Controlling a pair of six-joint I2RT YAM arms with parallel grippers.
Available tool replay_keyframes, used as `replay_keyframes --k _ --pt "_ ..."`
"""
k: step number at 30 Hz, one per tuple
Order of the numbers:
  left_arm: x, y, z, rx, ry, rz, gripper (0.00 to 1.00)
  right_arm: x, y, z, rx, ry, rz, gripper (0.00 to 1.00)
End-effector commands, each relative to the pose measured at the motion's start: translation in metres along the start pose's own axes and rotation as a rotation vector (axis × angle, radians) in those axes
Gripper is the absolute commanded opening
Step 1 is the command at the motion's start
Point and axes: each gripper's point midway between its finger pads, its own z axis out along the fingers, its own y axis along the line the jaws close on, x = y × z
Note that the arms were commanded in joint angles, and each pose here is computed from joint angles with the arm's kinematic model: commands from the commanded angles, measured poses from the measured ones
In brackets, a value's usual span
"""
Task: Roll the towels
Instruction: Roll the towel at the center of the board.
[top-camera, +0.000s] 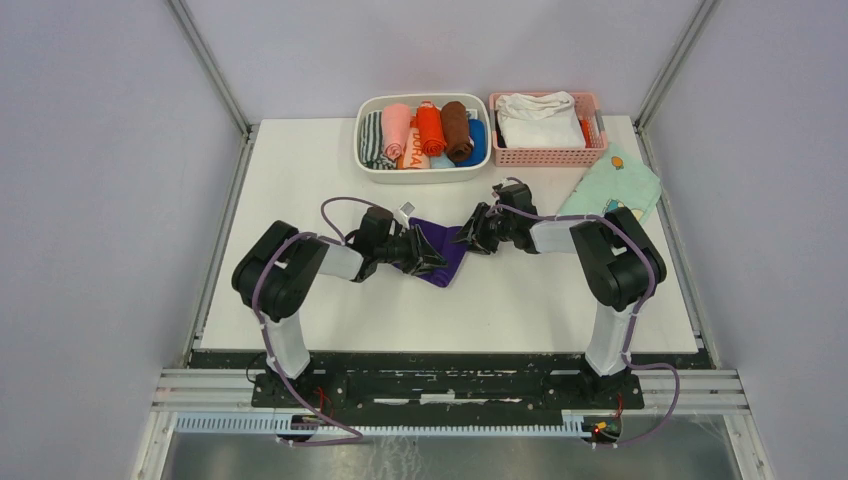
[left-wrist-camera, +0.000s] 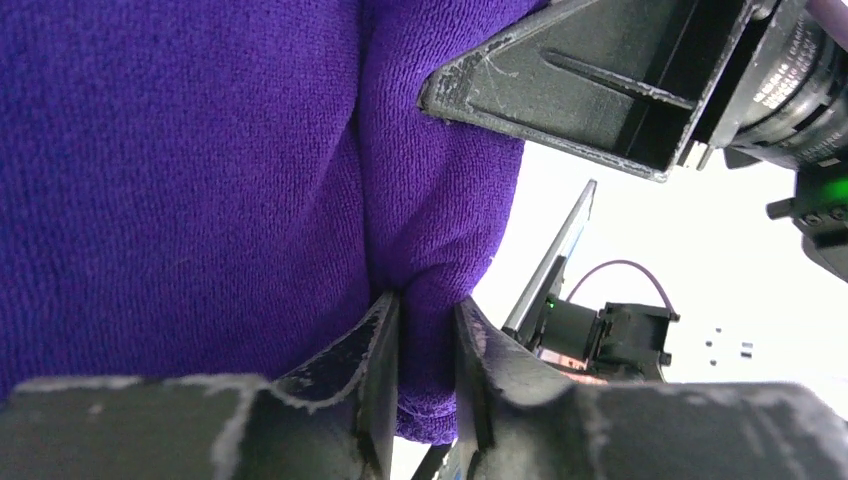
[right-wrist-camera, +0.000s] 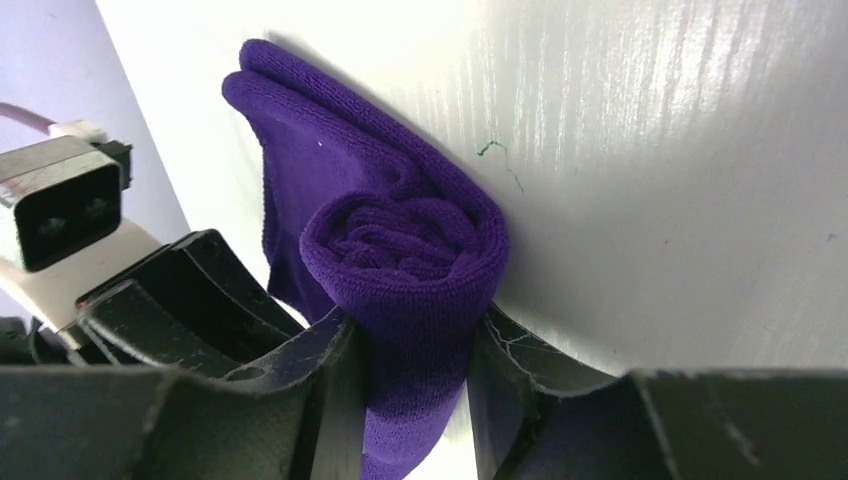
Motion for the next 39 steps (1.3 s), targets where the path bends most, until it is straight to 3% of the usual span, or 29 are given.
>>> replay_keyframes --k 1,6,10,13,18,28,39 --pt "0.017 0.019 -0.011 -0.171 0.013 0.035 0.37 0.001 -0.016 -0.013 0.181 0.003 -0.084 0.42" --pt "0.012 0.007 -0.025 -0.352 -0.067 0.216 0.50 0.003 -0.019 -0.028 0.350 0.001 -0.138 0.42" --pt "-0.001 -0.014 -0.040 -0.555 -0.213 0.438 0.61 0.002 -0.018 -0.037 0.442 -0.011 -0.138 0.42" --pt "-0.008 -0.029 -0.052 -0.683 -0.336 0.571 0.66 0.002 -0.016 -0.040 0.478 -0.021 -0.131 0.42" --pt "-0.005 -0.059 -0.048 -0.775 -0.429 0.752 0.70 0.003 -0.017 -0.044 0.525 -0.026 -0.131 0.43" --pt "0.019 -0.082 -0.005 -0.866 -0.424 1.089 0.67 0.006 -0.014 -0.040 0.526 -0.014 -0.109 0.45" --pt "0.036 -0.046 0.029 -0.939 -0.329 1.189 0.62 0.006 -0.010 -0.038 0.514 -0.006 -0.103 0.46"
